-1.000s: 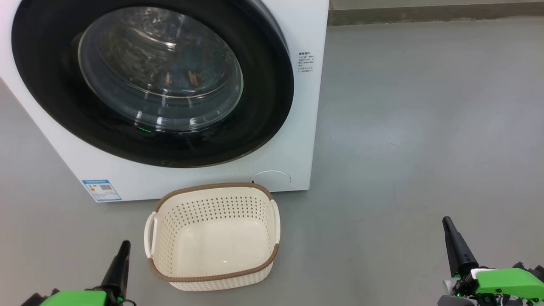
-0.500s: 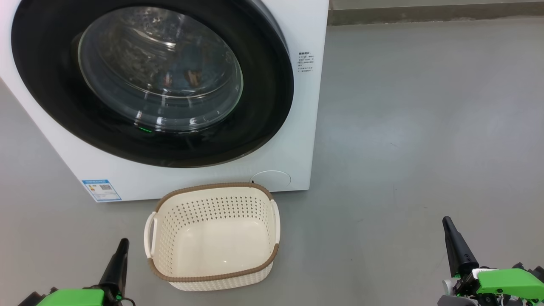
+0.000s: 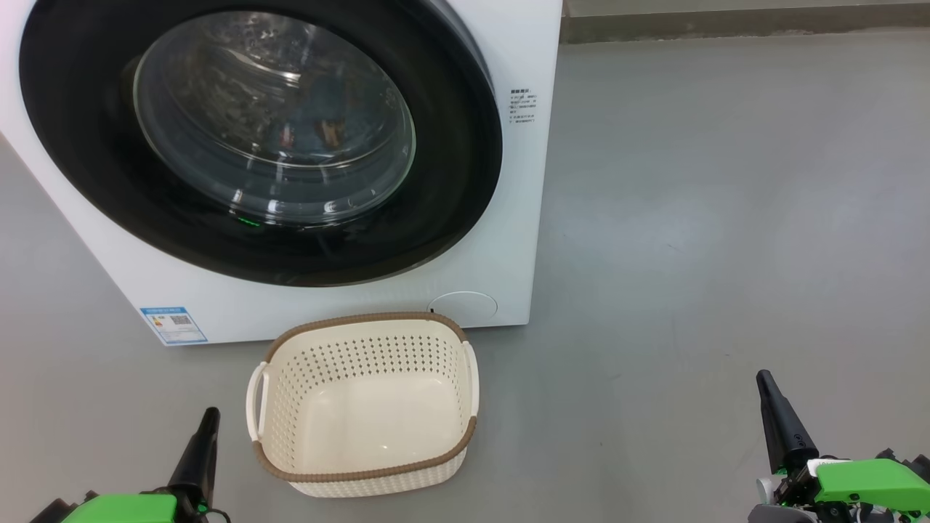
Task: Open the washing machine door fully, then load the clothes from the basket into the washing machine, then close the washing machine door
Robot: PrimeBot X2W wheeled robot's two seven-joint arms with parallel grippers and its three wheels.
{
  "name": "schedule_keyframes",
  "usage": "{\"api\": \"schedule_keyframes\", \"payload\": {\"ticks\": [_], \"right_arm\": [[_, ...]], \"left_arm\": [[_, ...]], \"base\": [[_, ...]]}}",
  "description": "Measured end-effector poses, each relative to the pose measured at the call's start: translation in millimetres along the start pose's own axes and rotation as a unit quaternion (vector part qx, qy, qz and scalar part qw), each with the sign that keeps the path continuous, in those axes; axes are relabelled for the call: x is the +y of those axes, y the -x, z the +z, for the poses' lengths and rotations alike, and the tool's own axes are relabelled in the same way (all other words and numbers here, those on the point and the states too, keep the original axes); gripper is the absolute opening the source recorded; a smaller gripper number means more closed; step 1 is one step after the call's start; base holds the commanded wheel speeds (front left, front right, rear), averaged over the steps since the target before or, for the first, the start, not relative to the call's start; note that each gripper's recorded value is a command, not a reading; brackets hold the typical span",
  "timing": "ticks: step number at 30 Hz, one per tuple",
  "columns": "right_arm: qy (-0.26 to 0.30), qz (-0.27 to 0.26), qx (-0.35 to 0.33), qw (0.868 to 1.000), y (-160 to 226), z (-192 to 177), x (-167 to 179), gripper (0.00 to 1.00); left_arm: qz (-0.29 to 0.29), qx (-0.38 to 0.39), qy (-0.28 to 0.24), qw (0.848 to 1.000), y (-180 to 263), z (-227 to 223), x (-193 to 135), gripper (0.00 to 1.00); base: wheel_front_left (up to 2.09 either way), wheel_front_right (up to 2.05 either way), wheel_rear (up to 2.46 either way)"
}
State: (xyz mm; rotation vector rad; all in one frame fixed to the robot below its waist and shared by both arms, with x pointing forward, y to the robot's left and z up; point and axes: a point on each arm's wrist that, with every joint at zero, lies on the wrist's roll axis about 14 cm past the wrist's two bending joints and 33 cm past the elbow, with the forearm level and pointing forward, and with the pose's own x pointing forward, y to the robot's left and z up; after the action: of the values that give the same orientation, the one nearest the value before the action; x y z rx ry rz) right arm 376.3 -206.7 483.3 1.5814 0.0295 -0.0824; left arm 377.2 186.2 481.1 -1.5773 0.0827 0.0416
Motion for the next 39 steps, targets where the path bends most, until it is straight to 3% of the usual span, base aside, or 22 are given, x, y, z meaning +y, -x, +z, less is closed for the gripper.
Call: {"api": "schedule_keyframes", "payload": {"ticks": [39], "right_arm": [[0.000,0.000,0.000,1.000,0.0,0.0,0.1,0.00]], "left_arm": [[0.000,0.001,0.001,1.000,0.1,0.2,-0.1,0.00]], "base": [[0.00,0.00,0.00]]}}
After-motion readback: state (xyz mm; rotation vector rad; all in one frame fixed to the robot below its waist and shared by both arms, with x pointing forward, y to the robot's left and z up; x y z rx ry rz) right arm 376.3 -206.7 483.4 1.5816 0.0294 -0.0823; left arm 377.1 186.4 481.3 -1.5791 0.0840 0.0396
